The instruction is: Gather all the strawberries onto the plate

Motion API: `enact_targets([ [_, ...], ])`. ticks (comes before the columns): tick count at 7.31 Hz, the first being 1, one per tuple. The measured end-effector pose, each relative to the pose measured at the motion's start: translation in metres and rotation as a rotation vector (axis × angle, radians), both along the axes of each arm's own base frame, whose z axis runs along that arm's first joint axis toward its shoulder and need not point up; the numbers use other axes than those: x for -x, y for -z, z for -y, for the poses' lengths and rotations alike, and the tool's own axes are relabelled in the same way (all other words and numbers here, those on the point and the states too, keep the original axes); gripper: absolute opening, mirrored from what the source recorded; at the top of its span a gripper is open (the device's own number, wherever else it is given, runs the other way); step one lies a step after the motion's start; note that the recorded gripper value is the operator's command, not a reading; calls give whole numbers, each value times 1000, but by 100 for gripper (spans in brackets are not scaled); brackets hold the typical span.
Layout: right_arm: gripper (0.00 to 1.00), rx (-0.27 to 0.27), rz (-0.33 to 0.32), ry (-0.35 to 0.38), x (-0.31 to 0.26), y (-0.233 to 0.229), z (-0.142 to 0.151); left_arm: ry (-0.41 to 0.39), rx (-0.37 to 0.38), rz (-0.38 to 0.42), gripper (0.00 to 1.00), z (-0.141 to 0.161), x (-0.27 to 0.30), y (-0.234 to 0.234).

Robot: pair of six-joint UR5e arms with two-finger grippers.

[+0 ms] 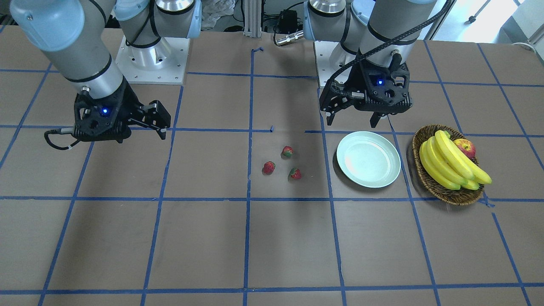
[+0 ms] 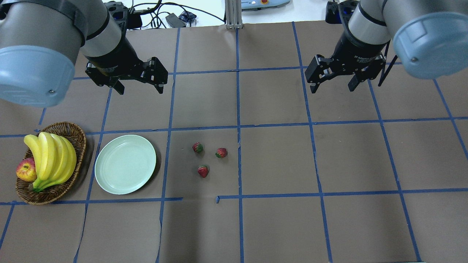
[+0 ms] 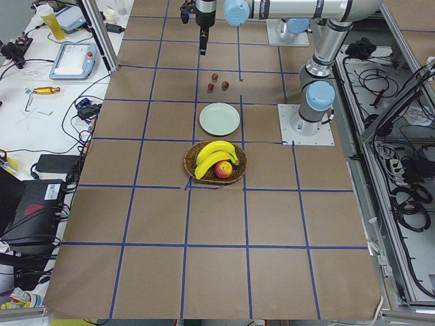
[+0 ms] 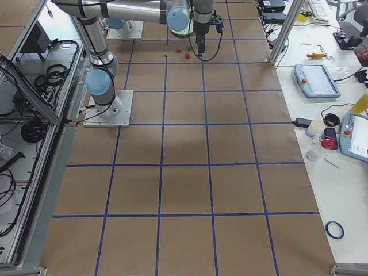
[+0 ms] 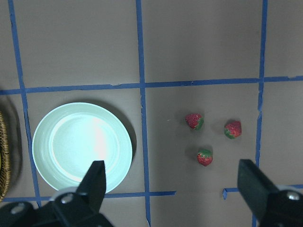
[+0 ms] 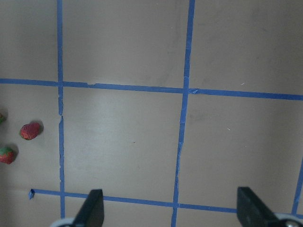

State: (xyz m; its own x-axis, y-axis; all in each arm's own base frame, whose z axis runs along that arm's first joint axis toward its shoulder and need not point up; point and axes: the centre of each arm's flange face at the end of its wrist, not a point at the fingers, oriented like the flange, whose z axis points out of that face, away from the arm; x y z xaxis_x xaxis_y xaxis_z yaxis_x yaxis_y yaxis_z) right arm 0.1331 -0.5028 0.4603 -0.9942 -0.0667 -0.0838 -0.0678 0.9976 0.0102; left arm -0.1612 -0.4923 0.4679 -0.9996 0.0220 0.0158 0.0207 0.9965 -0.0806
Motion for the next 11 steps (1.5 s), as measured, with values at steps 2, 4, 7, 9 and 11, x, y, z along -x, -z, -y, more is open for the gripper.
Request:
enact_targets([
  [2, 100, 56, -11, -8, 1, -24, 3, -2, -5, 0, 100, 1, 0, 2],
  [4, 100, 88, -41, -13, 4, -35, 6, -2, -10, 0, 100, 3, 1, 5],
  [7, 100, 90, -101, -30, 10, -37, 6, 9, -26, 0, 100, 0, 6, 14],
  [9, 100, 90, -110, -36, 11, -39, 4, 12, -39, 0, 100, 3, 8, 22],
  [11, 100, 90, -113, -37, 11, -40, 4, 16, -66, -5, 100, 17, 14, 68],
])
